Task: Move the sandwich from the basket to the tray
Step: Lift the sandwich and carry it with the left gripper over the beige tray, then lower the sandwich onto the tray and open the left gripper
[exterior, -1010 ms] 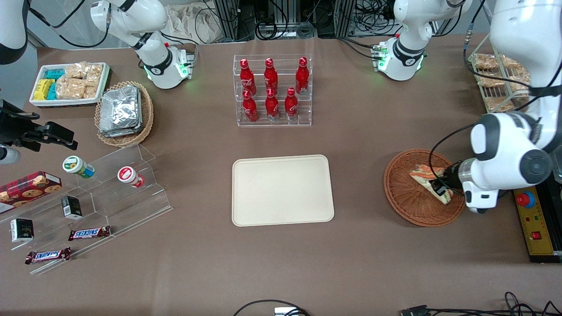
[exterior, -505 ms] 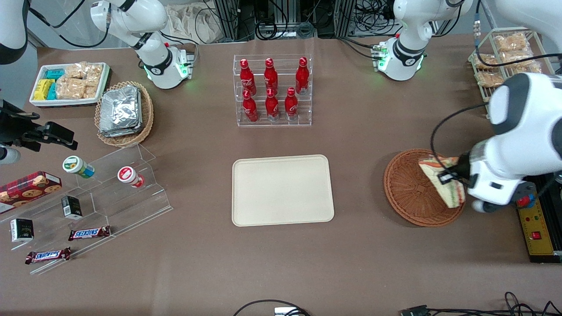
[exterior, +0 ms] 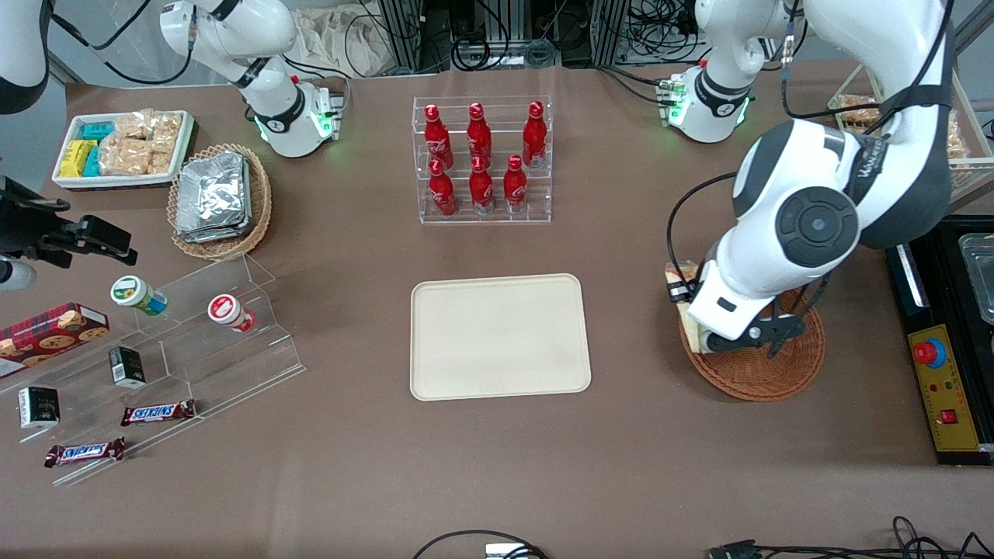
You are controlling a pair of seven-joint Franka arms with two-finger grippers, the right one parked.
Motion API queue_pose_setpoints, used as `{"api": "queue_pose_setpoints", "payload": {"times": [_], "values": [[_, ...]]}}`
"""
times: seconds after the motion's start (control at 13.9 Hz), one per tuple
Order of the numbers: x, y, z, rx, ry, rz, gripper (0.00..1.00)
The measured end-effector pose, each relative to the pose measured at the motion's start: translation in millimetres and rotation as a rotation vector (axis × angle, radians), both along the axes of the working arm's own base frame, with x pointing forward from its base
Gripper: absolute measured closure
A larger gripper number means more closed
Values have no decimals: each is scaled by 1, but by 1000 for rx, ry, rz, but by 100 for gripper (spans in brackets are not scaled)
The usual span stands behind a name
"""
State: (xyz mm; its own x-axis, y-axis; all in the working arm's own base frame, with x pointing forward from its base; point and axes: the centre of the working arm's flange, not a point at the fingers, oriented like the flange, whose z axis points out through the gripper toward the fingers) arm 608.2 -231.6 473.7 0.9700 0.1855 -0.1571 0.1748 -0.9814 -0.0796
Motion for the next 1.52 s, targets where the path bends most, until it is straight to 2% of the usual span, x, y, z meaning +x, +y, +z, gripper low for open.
{"api": "queue_pose_setpoints", "payload": {"times": [0.14,0.29,0.51,0.79,1.15,1.52], "values": [[-2,-23,-9,-2,-16,47,81],[-9,-57,-34,-9,3,60,81],[-11,-121,-99,-59,-27,45,81],[-31,-185,-181,-97,-26,-1,81],[-32,-183,-231,-88,13,-66,81],[-36,-184,-254,-111,14,-166,81]]}}
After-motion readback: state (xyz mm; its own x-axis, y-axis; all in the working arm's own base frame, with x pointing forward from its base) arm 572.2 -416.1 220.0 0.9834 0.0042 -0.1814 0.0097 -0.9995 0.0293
